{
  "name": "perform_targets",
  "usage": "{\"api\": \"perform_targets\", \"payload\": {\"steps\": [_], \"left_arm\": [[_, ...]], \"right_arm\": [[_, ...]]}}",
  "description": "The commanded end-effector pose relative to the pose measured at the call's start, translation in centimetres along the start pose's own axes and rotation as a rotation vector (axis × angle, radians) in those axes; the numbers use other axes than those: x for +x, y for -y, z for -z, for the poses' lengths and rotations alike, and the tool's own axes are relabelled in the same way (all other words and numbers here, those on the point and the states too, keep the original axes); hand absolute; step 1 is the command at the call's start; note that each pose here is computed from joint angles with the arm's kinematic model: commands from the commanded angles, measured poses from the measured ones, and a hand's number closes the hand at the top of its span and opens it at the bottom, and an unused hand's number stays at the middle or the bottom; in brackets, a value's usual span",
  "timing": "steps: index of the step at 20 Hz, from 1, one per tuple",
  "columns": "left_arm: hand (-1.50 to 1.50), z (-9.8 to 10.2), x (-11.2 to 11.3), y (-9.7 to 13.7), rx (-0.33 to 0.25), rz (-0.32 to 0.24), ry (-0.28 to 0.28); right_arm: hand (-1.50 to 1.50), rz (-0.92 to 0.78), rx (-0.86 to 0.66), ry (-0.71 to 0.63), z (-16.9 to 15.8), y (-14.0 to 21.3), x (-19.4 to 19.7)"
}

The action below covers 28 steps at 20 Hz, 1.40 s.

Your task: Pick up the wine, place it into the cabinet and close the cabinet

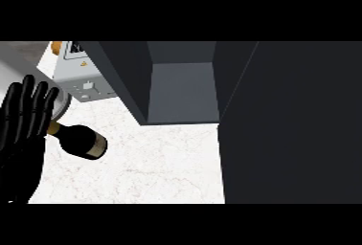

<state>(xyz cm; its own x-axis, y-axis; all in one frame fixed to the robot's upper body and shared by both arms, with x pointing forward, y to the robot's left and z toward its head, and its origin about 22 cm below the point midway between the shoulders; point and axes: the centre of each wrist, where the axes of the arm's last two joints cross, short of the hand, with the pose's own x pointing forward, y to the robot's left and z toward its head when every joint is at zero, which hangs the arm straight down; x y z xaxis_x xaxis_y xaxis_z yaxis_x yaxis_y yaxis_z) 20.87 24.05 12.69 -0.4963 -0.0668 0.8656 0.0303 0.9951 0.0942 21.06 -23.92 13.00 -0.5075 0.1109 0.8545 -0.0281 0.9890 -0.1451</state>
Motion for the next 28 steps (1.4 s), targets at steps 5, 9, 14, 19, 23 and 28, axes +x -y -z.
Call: {"api": "perform_targets", "payload": {"steps": [5, 9, 14, 19, 23, 28], "left_arm": [[-1.50, 0.7, -0.9, -5.4, 0.589, 0.398, -0.029], [-1.50, 3.5, -2.9, -3.3, 0.862, 0.084, -0.114], [-1.50, 10.0, -3.2, -1.2, 0.910, 0.076, -0.097], [-1.50, 9.7, -3.5, 1.7, 0.928, 0.078, -0.118], [-1.50, 11.3, -4.0, 2.5, 0.925, 0.074, -0.114], [-1.50, 11.1, -3.6, 1.3, 0.934, 0.094, -0.106]], "right_arm": [[-1.50, 0.006, -0.044, 0.028, -1.2, 1.1, 0.5], [-1.50, 0.201, 0.207, -0.117, -2.0, -1.1, 0.0], [-1.50, 0.208, 0.215, -0.133, -2.5, 0.6, 1.8], [-1.50, 0.198, 0.209, -0.148, -3.4, 1.3, 4.4], [-1.50, 0.208, 0.210, -0.165, -5.1, 1.6, 5.7], [-1.50, 0.202, 0.212, -0.154, -4.4, 0.9, 4.7]]}}
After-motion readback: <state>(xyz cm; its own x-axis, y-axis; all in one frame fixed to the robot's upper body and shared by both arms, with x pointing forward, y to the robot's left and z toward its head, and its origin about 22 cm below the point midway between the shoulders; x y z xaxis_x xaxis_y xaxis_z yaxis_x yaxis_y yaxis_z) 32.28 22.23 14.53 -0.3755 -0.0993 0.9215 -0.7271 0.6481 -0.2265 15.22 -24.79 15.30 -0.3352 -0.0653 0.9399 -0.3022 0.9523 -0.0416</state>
